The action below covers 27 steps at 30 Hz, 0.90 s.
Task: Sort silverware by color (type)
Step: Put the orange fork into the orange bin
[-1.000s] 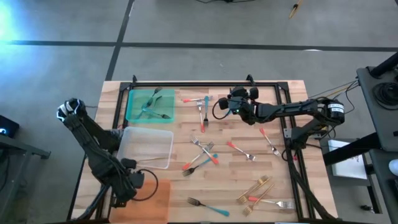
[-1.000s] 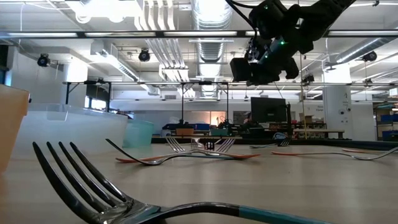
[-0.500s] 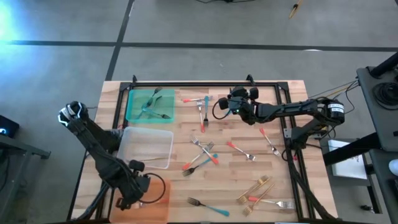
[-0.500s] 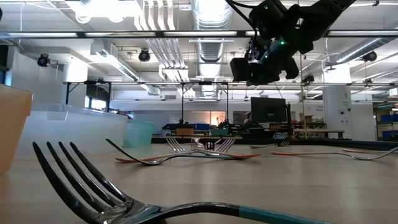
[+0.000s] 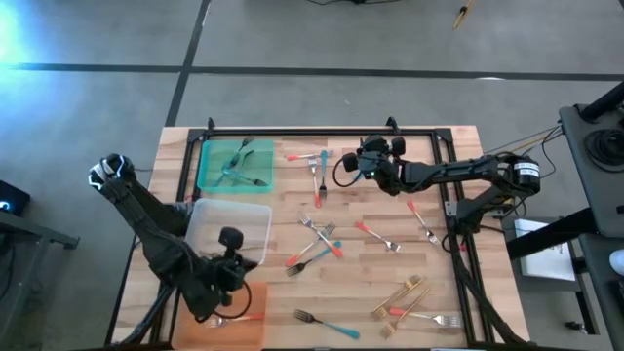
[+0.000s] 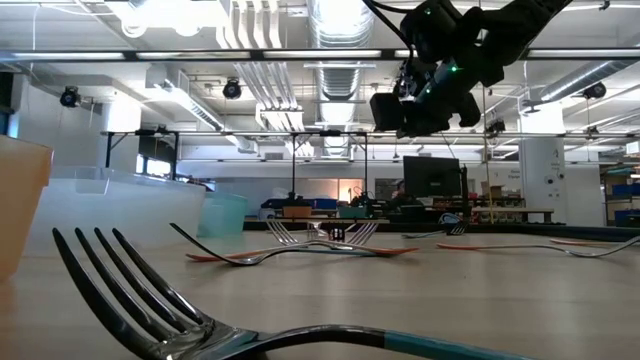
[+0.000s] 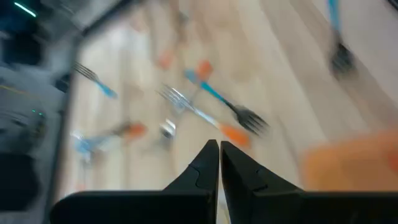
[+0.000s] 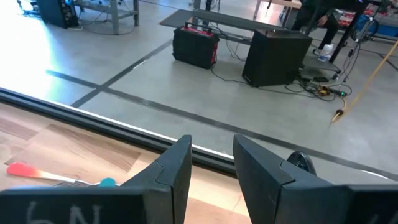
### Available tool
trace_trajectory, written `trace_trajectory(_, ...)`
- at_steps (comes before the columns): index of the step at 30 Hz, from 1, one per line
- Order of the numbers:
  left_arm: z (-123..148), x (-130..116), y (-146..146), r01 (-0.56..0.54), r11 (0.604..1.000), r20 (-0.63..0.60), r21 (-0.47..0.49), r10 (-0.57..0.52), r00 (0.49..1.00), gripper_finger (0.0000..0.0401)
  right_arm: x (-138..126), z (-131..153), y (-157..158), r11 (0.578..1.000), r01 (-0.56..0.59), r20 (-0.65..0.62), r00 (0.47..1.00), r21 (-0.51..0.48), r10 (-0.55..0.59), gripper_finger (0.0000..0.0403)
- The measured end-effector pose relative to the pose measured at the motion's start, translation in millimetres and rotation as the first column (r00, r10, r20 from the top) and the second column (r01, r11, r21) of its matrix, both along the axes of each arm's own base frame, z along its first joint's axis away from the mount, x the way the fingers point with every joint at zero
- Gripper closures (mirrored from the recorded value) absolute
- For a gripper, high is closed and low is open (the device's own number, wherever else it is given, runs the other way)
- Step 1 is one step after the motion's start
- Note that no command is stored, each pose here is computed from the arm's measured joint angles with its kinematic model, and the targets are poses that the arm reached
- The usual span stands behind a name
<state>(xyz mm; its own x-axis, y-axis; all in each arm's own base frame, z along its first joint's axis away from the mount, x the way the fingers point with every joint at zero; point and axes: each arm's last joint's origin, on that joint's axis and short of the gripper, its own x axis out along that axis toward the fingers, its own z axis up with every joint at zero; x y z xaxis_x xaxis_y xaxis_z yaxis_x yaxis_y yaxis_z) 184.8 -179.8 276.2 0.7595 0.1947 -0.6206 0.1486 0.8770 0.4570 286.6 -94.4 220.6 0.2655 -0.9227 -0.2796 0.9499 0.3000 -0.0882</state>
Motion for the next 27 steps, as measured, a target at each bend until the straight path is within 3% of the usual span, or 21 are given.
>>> trace_trajectory(3,3,9,6,0.034,0.999,0.068,-0.024,-0.032,0.997,0.0401,0,0,0,1.000,0.000,0.002,1.000,0.000,0.000,0.0291)
trace_trajectory(6,-3,18,15,0.140,0.987,0.102,-0.082,-0.132,0.986,0.0401,0,0,0,1.000,-0.007,0.007,1.000,0.006,0.007,0.0291)
trace_trajectory(9,-16,30,29,0.304,0.941,0.169,-0.148,-0.279,0.945,0.0401,2,-4,2,0.991,-0.110,0.011,0.994,0.081,0.110,0.0291)
trace_trajectory(11,-24,38,41,0.398,0.902,0.249,-0.168,-0.352,0.902,0.0401,4,-6,4,0.962,-0.222,0.036,0.975,0.160,0.219,0.0291)
trace_trajectory(15,-41,50,70,0.469,0.866,0.370,-0.174,-0.384,0.846,0.0401,7,-12,11,0.840,-0.431,0.122,0.902,0.329,0.415,0.0291)
trace_trajectory(19,-50,59,97,0.428,0.884,0.422,-0.186,-0.322,0.848,0.0401,8,-17,19,0.679,-0.573,0.215,0.813,0.460,0.541,0.0291)
trace_trajectory(22,-50,66,111,0.380,0.907,0.449,-0.182,-0.267,0.853,0.0401,10,-17,25,0.558,-0.661,0.286,0.735,0.502,0.614,0.0291)
trace_trajectory(24,-49,69,119,0.353,0.918,0.462,-0.180,-0.238,0.854,0.0401,12,-15,28,0.510,-0.705,0.327,0.694,0.493,0.642,0.0291)
trace_trajectory(27,-45,75,127,0.316,0.932,0.468,-0.178,-0.202,0.860,0.0401,14,-13,29,0.496,-0.725,0.347,0.674,0.477,0.652,0.0291)
